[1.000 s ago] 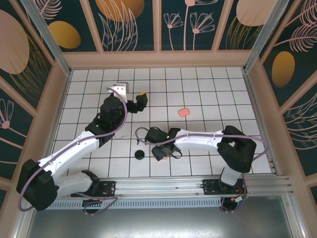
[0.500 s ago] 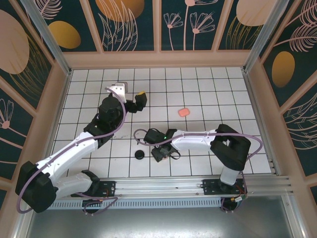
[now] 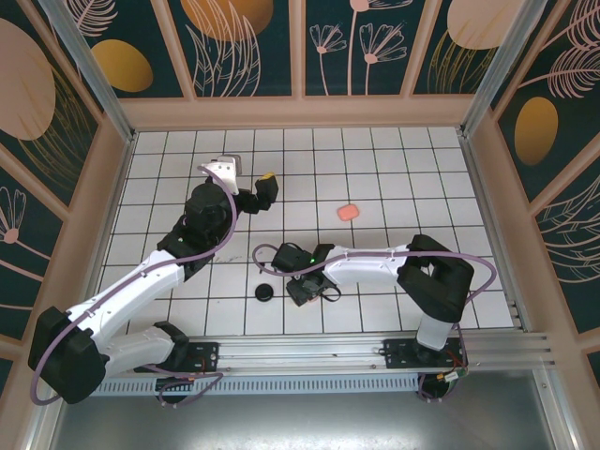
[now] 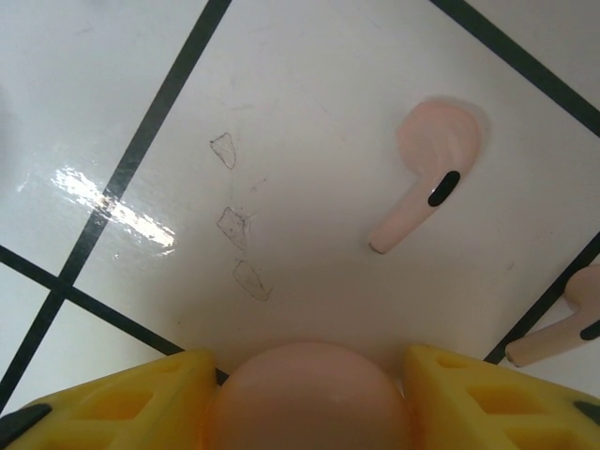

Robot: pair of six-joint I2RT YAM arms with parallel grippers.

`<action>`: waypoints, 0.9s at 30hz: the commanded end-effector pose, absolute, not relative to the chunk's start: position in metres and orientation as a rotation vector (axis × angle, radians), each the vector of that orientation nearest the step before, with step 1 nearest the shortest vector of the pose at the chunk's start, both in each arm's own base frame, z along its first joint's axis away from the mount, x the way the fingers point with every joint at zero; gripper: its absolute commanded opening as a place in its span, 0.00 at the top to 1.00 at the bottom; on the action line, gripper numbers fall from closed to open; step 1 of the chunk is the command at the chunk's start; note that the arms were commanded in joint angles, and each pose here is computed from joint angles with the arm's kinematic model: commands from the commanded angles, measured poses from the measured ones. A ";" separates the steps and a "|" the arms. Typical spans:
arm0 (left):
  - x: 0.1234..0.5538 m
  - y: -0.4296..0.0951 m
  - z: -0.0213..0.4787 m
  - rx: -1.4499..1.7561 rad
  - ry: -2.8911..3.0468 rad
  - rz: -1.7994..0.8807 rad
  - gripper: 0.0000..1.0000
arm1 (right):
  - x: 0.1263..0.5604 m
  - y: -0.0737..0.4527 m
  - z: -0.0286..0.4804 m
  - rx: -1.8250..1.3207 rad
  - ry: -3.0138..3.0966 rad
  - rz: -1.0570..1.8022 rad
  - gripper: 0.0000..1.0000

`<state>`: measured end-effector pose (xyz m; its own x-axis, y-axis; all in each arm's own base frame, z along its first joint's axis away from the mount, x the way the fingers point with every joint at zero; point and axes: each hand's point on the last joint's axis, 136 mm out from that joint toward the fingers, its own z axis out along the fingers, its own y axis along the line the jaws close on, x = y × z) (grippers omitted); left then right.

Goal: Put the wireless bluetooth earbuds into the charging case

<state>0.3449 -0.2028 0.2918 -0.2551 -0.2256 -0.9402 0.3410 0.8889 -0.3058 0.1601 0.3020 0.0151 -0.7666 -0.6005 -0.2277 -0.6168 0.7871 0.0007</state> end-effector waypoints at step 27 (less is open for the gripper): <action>0.335 -0.223 0.273 0.101 1.674 -0.798 0.01 | 0.301 0.263 0.174 -0.060 2.563 0.628 0.61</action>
